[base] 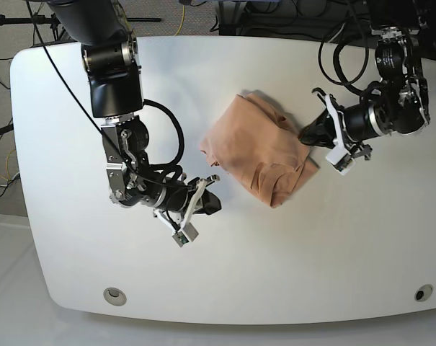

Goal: Fold the T-shirt properly
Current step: 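Release the right gripper and bring the left gripper to the bundle's side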

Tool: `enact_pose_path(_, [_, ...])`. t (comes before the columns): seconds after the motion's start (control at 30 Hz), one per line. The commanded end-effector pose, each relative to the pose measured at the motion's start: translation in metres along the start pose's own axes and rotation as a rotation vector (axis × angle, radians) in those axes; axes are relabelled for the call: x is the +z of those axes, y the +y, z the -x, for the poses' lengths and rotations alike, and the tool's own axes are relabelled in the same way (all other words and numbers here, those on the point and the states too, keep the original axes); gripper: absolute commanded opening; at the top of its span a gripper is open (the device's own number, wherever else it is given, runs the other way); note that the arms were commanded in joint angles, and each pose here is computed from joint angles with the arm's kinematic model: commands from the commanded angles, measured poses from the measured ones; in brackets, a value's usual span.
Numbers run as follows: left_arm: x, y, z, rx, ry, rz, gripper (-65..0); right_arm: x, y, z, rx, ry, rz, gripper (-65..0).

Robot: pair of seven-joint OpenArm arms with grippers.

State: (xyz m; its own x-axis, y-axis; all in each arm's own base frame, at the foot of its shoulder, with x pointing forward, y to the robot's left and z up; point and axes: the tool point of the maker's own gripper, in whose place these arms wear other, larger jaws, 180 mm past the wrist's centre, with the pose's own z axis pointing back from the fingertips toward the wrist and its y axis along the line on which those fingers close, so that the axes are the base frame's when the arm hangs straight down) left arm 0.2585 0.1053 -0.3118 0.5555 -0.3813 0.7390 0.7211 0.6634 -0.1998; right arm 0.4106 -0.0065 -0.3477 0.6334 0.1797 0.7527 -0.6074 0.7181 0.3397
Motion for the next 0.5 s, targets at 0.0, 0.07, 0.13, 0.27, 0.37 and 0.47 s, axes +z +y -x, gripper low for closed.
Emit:
enact_pose_path(0.0, [-0.005, -0.010, -0.010, -0.042, -0.018, 0.034, -64.7, 0.007, -0.004, -0.021, 0.022, -0.051, 0.001, -65.0])
enact_pose_path(0.07, [-0.014, -0.018, -0.006, -0.064, 0.014, 0.054, -64.7, 0.006, -0.009, -0.014, 0.007, -0.032, 0.007, -65.0])
enact_pose_path(0.13, [-0.024, -0.028, -0.001, -0.088, 0.045, 0.073, -64.7, 0.003, -0.013, -0.005, -0.015, -0.011, 0.009, -65.0])
enact_pose_path(0.27, [-0.043, -0.039, 0.013, -0.125, 0.118, 0.085, -64.7, -0.003, -0.019, 0.014, -0.062, 0.030, 0.009, -65.0])
enact_pose_path(0.37, [-0.053, -0.040, 0.033, -0.126, 0.194, 0.092, -64.7, -0.006, -0.020, 0.019, -0.077, 0.026, 0.008, -65.0])
enact_pose_path(0.47, [-0.062, -0.036, 0.053, -0.102, 0.261, 0.099, -64.7, -0.007, -0.019, 0.030, -0.087, 0.036, 0.009, -65.0])
